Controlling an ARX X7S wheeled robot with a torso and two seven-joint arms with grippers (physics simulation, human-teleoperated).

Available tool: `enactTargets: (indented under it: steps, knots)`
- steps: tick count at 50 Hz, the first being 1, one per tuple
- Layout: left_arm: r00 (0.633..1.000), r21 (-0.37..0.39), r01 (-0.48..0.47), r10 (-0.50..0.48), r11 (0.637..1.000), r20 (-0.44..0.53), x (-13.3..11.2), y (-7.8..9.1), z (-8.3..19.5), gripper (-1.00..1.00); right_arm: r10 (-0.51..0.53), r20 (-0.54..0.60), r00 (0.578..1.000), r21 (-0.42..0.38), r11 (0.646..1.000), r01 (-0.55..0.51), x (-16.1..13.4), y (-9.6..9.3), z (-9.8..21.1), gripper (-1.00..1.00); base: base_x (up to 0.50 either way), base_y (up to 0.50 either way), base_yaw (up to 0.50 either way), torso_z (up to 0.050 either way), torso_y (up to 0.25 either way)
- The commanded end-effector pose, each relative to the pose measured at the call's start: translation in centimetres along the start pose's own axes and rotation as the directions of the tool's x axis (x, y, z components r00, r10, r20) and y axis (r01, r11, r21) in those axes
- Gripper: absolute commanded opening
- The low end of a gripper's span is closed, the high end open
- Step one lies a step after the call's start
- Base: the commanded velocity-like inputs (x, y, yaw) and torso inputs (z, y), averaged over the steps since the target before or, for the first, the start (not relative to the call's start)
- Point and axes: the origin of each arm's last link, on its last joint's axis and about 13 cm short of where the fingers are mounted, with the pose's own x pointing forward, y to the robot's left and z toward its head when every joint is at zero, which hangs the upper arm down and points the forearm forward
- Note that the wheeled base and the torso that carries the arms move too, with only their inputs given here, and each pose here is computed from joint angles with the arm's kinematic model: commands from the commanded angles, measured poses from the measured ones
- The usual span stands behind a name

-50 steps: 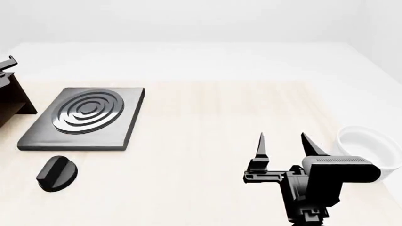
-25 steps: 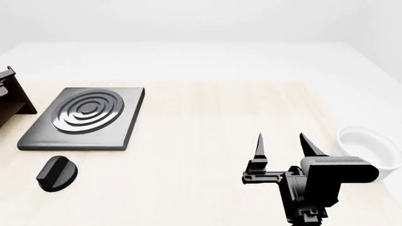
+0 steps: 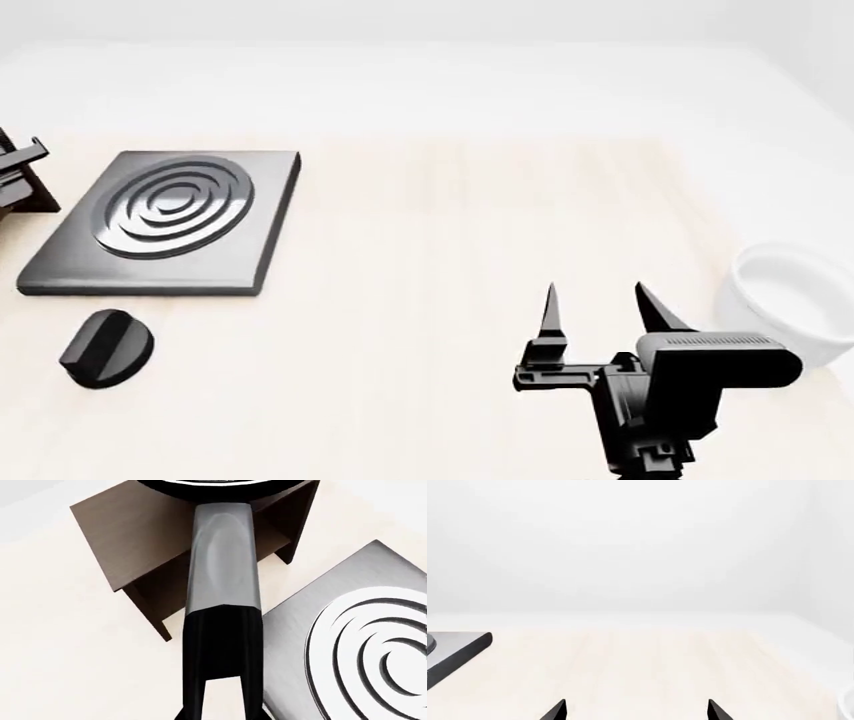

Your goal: Put the frying pan on top of the cabinet.

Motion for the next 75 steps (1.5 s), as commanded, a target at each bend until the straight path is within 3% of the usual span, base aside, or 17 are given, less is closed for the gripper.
enactTargets:
  steps: [1,25,36,54,55,75]
  knots:
    - [0.998,-0.012,-0.048,0.048,0.999,0.039,-0.24,0.47,0.8,-1.0,0.001,-0.001,1.0,0.0,1.0,-0.001,0.02,0.01,-0.03,1.0,0.0,0.0,0.0,0.0,-0.068]
    - [0.994,-0.068,-0.091,0.095,0.994,0.048,-0.04,0.81,1.21,-1.0,0.002,-0.001,1.0,-0.001,1.0,-0.002,-0.01,0.04,-0.05,1.0,0.0,0.0,0.0,0.0,0.0]
    - [0.994,-0.053,-0.098,0.1,0.994,0.045,0.14,0.83,0.99,-1.0,0.004,-0.001,1.0,-0.001,1.0,-0.004,-0.02,0.07,-0.06,1.0,0.0,0.0,0.0,0.0,0.0]
    - [0.993,-0.085,-0.112,0.115,0.99,0.028,0.44,0.95,0.91,-1.0,0.005,-0.002,1.0,-0.002,1.0,-0.005,-0.06,0.12,-0.05,1.0,0.0,0.0,0.0,-0.001,-0.098]
    - [0.994,-0.073,-0.104,0.105,0.992,0.015,0.42,0.94,0.77,1.0,0.005,-0.002,1.0,-0.003,1.0,-0.005,-0.05,0.13,-0.06,1.0,0.0,0.0,0.0,0.0,0.0]
    - [0.994,-0.082,-0.049,0.057,0.995,0.092,-0.03,0.72,1.5,1.0,0.009,-0.003,1.0,-0.001,1.0,-0.009,-0.08,0.18,-0.08,1.0,0.0,0.0,0.0,0.0,0.2]
